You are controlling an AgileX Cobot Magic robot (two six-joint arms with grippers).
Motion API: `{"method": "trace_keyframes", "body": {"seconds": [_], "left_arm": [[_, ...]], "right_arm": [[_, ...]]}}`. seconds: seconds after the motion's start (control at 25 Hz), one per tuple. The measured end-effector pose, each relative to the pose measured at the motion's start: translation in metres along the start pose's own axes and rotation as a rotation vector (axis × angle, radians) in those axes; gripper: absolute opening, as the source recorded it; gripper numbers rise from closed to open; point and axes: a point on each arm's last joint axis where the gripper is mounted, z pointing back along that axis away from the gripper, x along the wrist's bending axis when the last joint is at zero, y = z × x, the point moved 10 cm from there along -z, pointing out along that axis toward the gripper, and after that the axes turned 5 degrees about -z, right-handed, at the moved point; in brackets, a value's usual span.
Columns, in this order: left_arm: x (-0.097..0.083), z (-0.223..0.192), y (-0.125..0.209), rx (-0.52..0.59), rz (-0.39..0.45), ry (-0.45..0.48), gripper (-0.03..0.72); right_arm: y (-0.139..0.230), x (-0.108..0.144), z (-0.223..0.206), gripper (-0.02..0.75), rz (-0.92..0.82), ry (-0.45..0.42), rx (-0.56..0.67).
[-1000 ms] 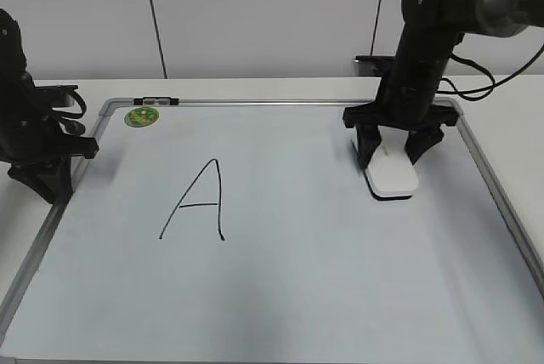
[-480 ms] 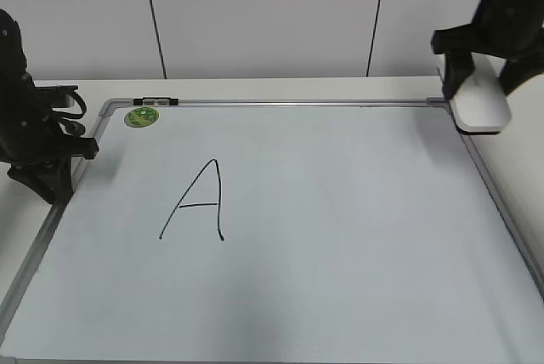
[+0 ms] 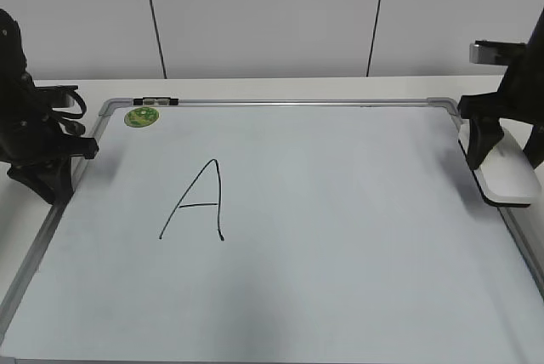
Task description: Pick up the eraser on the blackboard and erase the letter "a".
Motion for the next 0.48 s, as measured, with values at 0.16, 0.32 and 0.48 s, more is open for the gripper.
{"method": "trace_keyframes", "body": {"seconds": [0.16,0.32,0.48], "left_arm": [[0.000,0.000,0.000,0.000,0.000,0.000,0.118],[0.000,0.000,0.000,0.000,0.000,0.000,0.118],[0.000,0.000,0.000,0.000,0.000,0.000,0.118]], "right_arm": [[0.006,-0.001,-0.007,0.529,0.000,0.002,0.024],[0.006,-0.002,-0.018,0.529,-0.001,0.004,0.048],[0.007,-0.002,-0.030,0.529,-0.004,0.003,0.077]]}}
